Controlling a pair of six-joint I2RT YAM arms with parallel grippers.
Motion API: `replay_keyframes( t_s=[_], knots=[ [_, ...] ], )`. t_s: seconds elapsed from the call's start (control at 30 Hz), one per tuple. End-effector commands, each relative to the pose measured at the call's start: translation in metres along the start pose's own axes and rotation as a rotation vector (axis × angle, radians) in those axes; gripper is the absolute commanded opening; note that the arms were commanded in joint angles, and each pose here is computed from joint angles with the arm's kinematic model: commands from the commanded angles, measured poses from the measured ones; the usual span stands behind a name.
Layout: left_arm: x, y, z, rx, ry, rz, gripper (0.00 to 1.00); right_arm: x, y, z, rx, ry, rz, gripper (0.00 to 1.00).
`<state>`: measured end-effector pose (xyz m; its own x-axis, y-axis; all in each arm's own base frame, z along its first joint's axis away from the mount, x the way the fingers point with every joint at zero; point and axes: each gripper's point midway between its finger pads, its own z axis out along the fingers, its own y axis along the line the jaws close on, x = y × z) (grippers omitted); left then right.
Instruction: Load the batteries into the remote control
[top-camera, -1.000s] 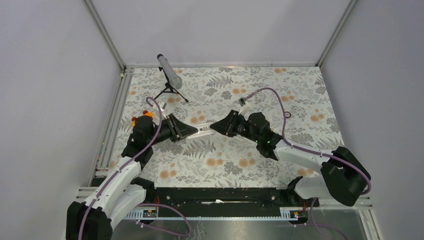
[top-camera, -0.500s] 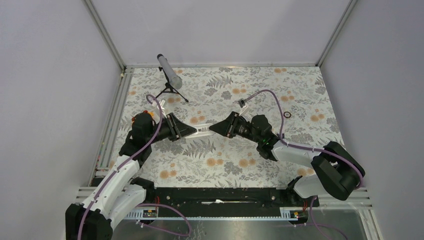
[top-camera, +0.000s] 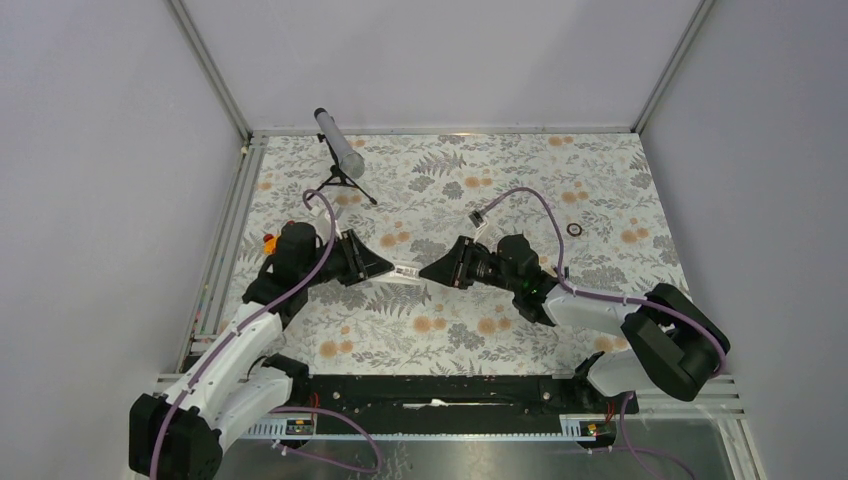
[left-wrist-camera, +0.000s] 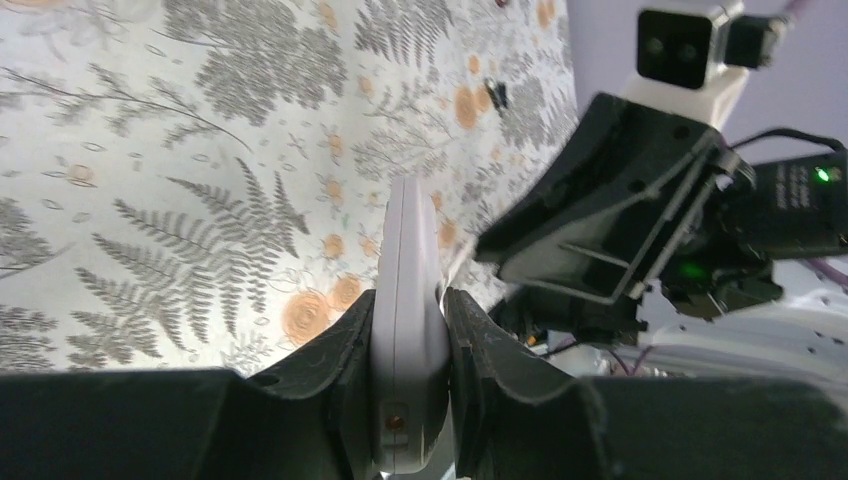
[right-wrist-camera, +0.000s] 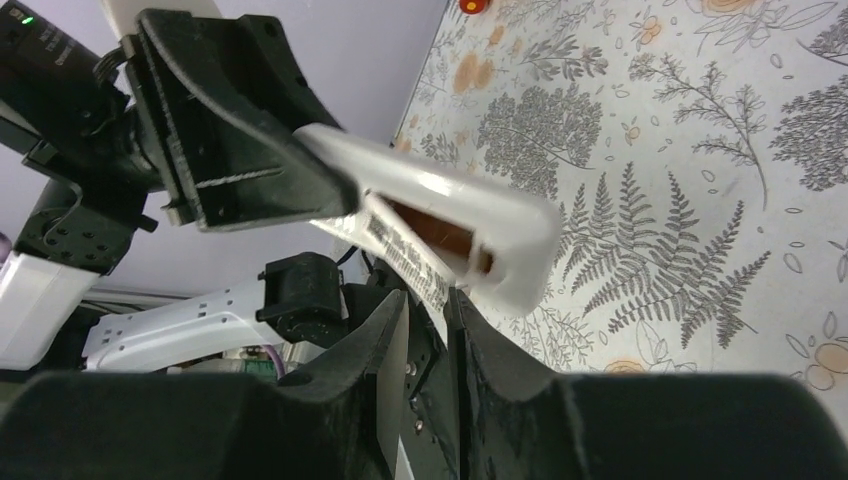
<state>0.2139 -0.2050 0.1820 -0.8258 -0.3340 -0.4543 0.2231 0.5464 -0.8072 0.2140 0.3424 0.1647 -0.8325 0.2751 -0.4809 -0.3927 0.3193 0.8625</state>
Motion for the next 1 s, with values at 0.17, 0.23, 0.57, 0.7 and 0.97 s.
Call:
replay_keyframes(
  t_s=[0.17,0.23,0.57,0.7,0.97],
  knots=[
    [-0.015,0.010,0.009,-0.058,-0.074,0.046,0.00,-0.001,0.078,-0.005,-0.268,0.049,-0.077,0.28],
    [-0.019,0.014,0.010,-0.082,-0.088,0.050,0.00,0.000,0.053,0.001,-0.141,0.053,-0.068,0.27],
    [-0.029,0.061,0.002,-0.342,-0.138,0.087,0.00,-0.019,-0.074,-0.033,0.458,-0.064,-0.041,0.35],
    [-0.033,0.070,-0.005,-0.404,-0.161,0.089,0.00,-0.040,-0.094,-0.057,0.583,-0.127,-0.056,0.43],
    [-0.038,0.071,-0.007,-0.412,-0.208,0.062,0.00,-0.065,-0.111,-0.058,0.694,-0.165,-0.110,0.69]
  ],
)
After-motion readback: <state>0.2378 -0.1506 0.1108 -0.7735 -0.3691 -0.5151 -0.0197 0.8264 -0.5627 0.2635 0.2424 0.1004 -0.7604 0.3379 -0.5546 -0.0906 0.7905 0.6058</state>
